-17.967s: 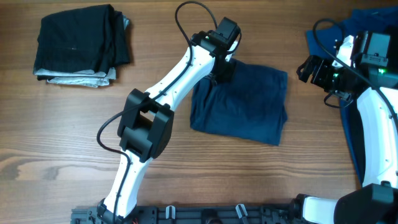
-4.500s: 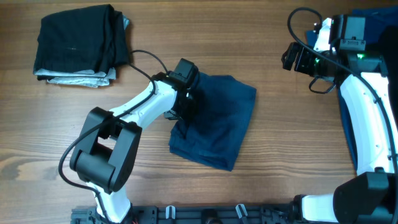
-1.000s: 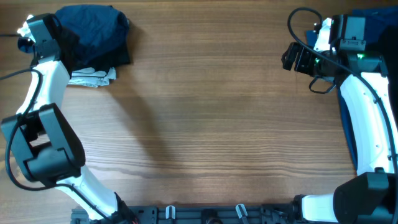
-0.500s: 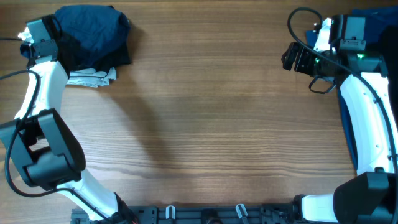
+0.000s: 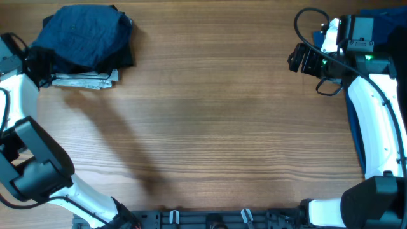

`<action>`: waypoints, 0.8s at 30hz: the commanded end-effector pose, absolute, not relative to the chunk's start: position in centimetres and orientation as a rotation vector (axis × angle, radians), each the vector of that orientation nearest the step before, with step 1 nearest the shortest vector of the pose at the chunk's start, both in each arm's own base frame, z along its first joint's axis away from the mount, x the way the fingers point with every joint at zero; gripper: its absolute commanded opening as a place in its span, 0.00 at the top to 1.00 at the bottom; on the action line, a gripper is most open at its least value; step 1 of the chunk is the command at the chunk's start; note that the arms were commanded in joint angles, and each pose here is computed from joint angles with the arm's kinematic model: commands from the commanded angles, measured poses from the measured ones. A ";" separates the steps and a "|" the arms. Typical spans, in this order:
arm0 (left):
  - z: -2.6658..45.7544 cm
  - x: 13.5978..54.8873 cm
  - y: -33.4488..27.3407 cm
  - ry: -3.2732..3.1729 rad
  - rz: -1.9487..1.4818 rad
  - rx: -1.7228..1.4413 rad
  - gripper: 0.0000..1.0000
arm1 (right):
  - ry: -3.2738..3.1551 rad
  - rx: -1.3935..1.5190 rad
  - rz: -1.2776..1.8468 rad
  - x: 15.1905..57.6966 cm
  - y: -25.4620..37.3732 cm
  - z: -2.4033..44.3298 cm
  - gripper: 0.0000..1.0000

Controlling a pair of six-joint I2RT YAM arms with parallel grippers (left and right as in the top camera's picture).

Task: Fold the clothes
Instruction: 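Lower the shorts onto the stack and open the left gripper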

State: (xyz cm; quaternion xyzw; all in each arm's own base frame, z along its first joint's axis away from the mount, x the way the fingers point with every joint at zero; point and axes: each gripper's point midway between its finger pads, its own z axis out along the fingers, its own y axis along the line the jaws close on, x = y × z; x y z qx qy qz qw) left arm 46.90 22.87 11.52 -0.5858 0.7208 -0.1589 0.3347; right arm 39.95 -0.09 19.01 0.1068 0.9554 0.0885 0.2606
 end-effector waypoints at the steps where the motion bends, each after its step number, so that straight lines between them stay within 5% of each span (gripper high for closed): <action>1: 8.5 48.0 21.3 1.912 -0.504 -1.541 0.33 | 2.599 0.314 0.217 39.9 -0.4 18.4 0.00; 6: 5.5 48.5 21.3 1.926 -0.533 -1.573 0.34 | 2.599 0.314 0.217 39.9 -0.4 18.4 0.00; 7: 5.1 48.3 21.5 1.928 -0.517 -1.585 0.39 | 2.599 0.315 0.217 39.9 -0.4 18.4 0.00; 9: 5.4 48.4 22.0 1.955 -0.466 -1.510 0.62 | 2.599 0.314 0.217 39.9 -0.4 18.4 0.00; 16: 14.2 48.8 23.5 1.923 -0.268 -1.179 0.83 | 2.599 0.314 0.217 39.9 -0.4 18.4 0.00; 24: 13.6 47.5 23.7 1.989 -0.084 -1.161 0.79 | 2.599 0.314 0.217 39.9 -0.4 18.4 0.00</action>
